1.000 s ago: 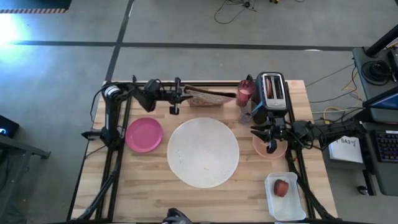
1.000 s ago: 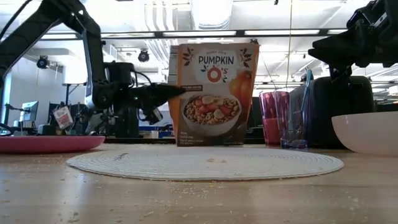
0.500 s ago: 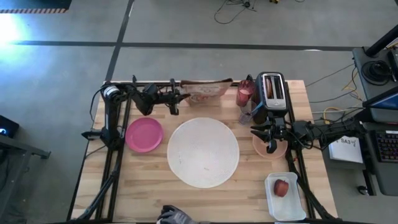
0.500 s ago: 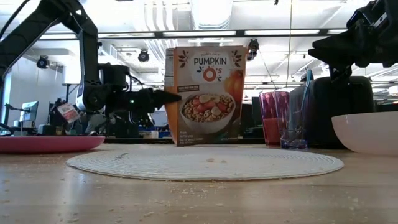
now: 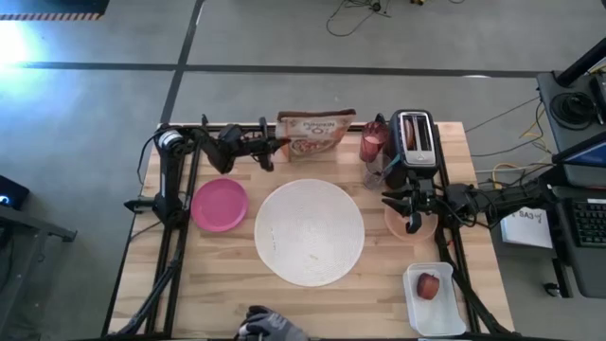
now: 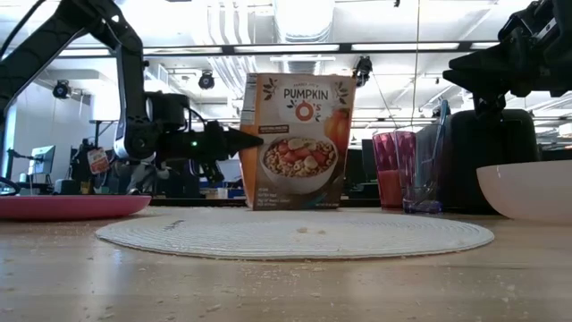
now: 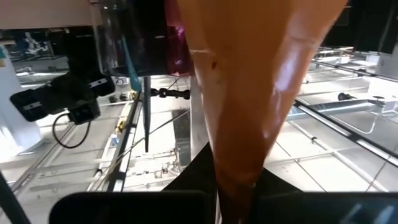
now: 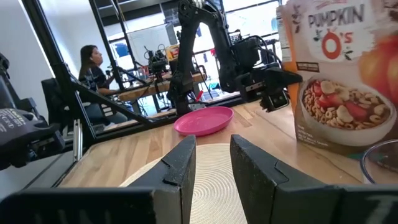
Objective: Arrange a breakfast setting
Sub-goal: Move the cereal box to the top center of the table
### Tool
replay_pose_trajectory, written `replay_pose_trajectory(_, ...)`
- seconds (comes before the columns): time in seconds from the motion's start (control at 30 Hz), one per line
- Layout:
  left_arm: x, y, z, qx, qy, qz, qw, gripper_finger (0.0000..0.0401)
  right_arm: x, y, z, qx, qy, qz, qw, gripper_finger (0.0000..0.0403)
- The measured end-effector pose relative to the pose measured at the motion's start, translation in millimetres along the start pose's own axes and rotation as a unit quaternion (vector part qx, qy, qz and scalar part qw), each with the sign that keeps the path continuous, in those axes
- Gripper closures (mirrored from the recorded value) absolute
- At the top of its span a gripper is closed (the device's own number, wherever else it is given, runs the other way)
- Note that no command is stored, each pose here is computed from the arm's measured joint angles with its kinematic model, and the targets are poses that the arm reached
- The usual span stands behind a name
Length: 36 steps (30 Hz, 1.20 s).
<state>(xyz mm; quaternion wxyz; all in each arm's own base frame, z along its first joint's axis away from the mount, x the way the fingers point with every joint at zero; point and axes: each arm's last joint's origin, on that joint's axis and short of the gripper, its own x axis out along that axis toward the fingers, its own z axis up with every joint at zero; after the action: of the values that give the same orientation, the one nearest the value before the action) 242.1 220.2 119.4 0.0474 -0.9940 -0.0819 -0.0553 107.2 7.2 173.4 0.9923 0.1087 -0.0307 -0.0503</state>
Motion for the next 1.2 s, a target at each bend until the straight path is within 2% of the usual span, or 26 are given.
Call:
replay_pose_trajectory(0.17, 5.5, -5.2, -2.9, 0.002, 0.005, -0.016, 1.0, 0.0401, 0.0, 0.0, 0.0, 0.0, 0.0, 0.0, 1.0, 0.0312)
replay_pose_trajectory(0.5, 4.8, -7.2, -2.4, 0.0, 0.0, -0.01, 1.0, 0.0393, 0.0, 0.0, 0.0, 0.0, 0.0, 0.0, 1.0, 0.0312)
replay_pose_trajectory(0.87, -5.9, -11.1, 0.5, 0.005, -0.008, -0.018, 1.0, 0.029, 0.0, 0.0, 0.0, 0.0, 0.0, 0.0, 1.0, 0.0312)
replay_pose_trajectory(1.2, -11.6, -17.9, 0.8, 0.022, -0.011, -0.013, 1.0, 0.0171, 0.0, 0.0, 0.0, 0.0, 0.0, 0.0, 1.0, 0.0312)
